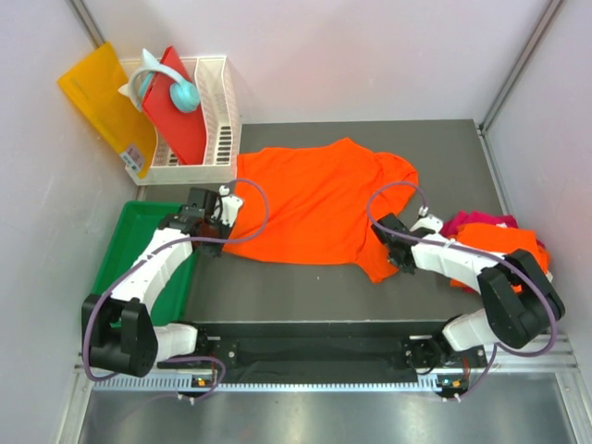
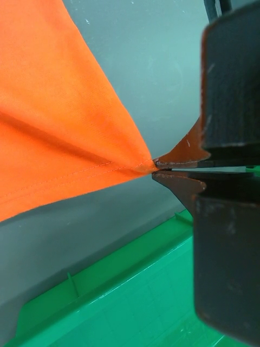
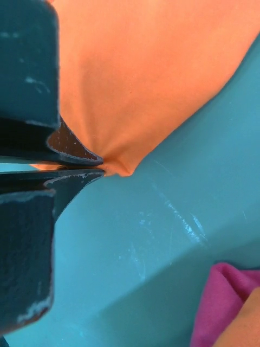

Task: Fold and stack the t-shirts
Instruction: Flatten out the tshirt

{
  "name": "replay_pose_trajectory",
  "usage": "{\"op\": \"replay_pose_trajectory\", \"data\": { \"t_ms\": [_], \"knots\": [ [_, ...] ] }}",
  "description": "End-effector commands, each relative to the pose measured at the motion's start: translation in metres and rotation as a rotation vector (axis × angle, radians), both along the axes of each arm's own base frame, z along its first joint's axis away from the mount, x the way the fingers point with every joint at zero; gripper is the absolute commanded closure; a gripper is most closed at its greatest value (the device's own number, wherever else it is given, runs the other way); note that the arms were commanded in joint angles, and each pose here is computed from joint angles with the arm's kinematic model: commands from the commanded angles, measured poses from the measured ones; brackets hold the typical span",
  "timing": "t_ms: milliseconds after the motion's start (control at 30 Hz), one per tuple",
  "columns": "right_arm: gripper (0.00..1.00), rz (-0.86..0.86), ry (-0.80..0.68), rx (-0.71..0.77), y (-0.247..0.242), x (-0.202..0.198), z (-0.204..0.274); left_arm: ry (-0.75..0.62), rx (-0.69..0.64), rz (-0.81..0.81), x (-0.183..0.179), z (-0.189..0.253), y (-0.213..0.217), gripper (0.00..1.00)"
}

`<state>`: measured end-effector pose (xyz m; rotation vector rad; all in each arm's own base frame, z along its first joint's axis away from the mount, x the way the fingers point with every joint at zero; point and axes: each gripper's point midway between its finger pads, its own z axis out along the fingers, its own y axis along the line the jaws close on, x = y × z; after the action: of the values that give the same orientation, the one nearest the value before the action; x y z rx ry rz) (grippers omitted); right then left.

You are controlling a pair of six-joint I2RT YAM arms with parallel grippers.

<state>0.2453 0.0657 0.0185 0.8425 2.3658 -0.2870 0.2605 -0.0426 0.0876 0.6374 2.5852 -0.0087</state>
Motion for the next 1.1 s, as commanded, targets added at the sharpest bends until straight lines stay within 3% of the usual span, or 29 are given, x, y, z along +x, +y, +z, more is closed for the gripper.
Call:
{"op": "replay_pose_trajectory", "data": {
  "t_ms": [0, 433, 1067],
  "knots": [
    [1.0, -0.035, 0.058, -0.032, -0.018, -0.022, -0.009, -0.046, -0.007, 0.02, 0.009, 0.008, 0.001, 1.0],
    [1.0, -0.031, -0.129, -0.158, -0.056, -0.03, 0.107, -0.139, 0.031, 0.051, 0.0, 0.044, 0.014, 1.0],
    [1.0, 0.031, -0.057, -0.124, -0.05, -0.055, 0.122, -0.014, 0.032, -0.176, -0.062, 0.05, 0.01, 1.0]
  ]
}}
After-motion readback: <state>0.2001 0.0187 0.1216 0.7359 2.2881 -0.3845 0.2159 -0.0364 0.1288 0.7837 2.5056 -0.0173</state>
